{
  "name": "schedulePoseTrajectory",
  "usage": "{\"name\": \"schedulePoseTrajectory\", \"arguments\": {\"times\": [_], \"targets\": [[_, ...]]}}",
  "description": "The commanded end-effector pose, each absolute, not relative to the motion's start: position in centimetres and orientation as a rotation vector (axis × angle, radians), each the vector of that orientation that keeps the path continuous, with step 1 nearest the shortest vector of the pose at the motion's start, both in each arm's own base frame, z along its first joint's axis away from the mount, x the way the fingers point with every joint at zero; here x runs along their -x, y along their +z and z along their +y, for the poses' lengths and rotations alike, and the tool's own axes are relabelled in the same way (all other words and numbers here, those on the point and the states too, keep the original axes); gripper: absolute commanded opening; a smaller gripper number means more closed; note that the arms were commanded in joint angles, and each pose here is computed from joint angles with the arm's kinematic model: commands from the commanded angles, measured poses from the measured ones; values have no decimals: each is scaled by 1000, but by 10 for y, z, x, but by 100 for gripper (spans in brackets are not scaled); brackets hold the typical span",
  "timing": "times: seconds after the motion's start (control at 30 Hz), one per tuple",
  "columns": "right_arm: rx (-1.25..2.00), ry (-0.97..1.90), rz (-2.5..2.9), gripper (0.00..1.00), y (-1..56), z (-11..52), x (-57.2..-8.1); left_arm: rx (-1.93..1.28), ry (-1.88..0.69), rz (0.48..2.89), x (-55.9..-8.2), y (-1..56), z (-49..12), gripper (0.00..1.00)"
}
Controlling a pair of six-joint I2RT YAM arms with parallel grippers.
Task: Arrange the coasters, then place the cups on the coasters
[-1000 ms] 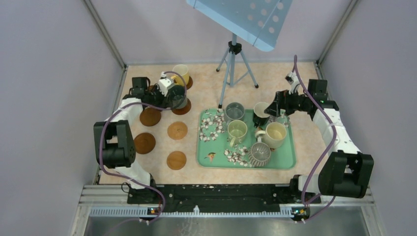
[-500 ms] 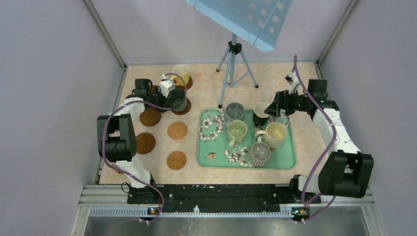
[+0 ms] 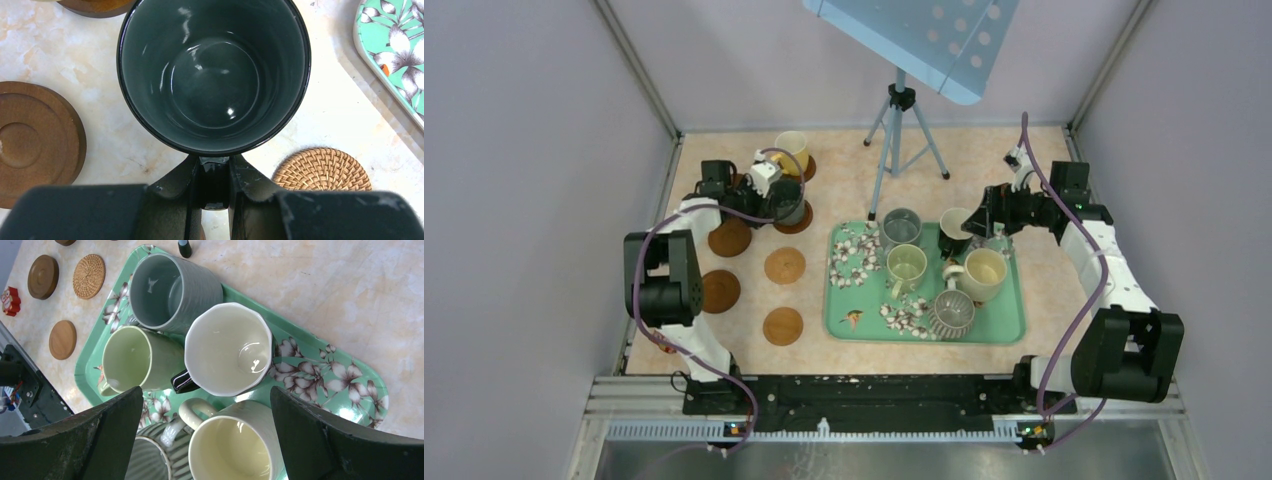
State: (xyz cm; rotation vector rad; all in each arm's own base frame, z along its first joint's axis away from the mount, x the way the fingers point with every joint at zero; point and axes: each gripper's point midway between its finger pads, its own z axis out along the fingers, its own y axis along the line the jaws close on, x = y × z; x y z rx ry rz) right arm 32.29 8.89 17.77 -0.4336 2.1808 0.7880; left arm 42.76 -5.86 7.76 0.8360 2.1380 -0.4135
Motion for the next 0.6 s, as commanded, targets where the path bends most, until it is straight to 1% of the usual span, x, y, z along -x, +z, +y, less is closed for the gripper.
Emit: {"name": "schedulePoseTrajectory", "arguments": {"times": [0.0,0.1,0.23,0.33,0.43,0.57], "targets": [[472,767,2118,96,195,87,-333,-858,-393,2027,-445,100,-68,4],[473,765,2116,96,196,87,-332,-861,-394,2030,-443,99,-69,6],[473,766,2118,96,195,87,-332,-863,-388,2041,-441,98,-69,12],[474,765,2116,96,196,87,-332,-864,-385,2042,-437,100,-69,27],[473,765,2116,96,196,87,-332,-865,-379,2043,-433,103,-68,39],[473,765,2115,96,196,87,-332,-867,-367,2043,-427,108,-67,52]]}}
